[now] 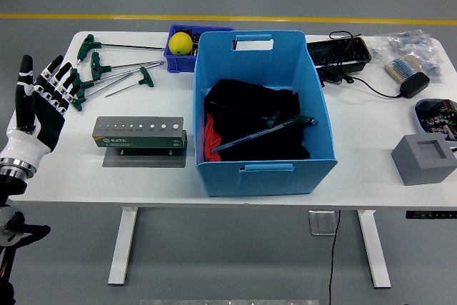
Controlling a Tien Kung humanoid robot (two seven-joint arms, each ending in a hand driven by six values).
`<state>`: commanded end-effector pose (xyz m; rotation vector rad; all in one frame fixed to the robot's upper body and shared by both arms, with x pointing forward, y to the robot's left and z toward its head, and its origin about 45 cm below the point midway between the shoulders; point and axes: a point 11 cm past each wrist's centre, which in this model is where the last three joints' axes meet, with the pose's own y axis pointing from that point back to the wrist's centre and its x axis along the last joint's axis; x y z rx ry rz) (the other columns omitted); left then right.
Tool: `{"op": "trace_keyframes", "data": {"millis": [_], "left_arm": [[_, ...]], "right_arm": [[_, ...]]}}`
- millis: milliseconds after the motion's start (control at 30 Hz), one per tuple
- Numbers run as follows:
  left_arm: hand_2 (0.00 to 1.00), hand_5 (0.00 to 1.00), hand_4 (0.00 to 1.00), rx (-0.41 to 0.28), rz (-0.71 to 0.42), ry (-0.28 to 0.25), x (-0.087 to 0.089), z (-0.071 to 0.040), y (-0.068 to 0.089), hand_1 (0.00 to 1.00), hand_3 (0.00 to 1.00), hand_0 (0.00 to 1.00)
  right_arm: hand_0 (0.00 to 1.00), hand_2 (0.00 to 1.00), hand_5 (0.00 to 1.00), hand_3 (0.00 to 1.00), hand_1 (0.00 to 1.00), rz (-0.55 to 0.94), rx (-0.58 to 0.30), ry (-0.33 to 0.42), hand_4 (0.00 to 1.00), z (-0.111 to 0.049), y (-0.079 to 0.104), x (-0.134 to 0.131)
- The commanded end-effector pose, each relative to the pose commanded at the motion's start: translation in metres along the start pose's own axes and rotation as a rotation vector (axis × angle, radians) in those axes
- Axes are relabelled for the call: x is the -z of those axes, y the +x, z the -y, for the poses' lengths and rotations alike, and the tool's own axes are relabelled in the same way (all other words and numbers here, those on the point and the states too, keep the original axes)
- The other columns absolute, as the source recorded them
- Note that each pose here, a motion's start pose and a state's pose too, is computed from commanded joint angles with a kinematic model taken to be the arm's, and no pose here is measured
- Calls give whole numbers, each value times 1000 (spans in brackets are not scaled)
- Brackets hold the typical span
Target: Lift tool from toolbox,place it in box,lift tool from toolbox,place it in box
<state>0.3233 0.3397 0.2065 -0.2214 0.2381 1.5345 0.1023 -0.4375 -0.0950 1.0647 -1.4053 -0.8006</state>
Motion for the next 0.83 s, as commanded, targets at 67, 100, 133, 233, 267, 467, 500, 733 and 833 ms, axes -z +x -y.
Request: {"op": "trace_keyframes", "data": {"millis": [67, 100, 133, 233, 267, 467, 500, 733, 833], "left_arm": [[998, 998, 996, -3, 0, 1, 0, 0, 1, 998, 931, 981], [998, 998, 996, -5, -1, 1, 1, 0, 1, 998, 931, 981], [998, 998, 996, -6, -1, 2, 1, -1, 2, 998, 931, 981], [998, 998, 995, -8, -1, 3, 1, -1, 3, 998, 929, 981], [998, 998, 995, -8, -1, 3, 1, -1, 3, 998, 929, 981], [998, 998, 994, -18, 0, 4, 2, -2, 5, 998, 928, 981], [998, 998, 994, -19, 0, 4, 2, -2, 5, 998, 928, 981], [998, 998, 993, -32, 0, 1, 1, -2, 8, 998, 927, 982], [998, 998, 993, -37, -1, -2, 1, -2, 9, 998, 927, 982]], "right_arm": [[681, 721, 673, 568, 660, 0, 0, -1, 794, 0, 0, -1], [681, 721, 673, 568, 660, 0, 0, -1, 794, 0, 0, -1], [681, 721, 673, 568, 660, 0, 0, -1, 794, 0, 0, -1], [680, 721, 672, 567, 660, -2, 0, -3, 795, 0, 0, -2], [680, 721, 672, 567, 660, -2, 1, -4, 795, 0, 0, -2], [680, 721, 672, 567, 661, -4, 1, -8, 794, 0, -1, -4], [680, 721, 672, 567, 661, -4, 1, -8, 794, 0, -1, -4], [681, 721, 673, 567, 661, -4, 1, -8, 794, 0, -1, -5], [681, 721, 673, 567, 661, -2, 1, -6, 794, 0, -1, -4]]}}
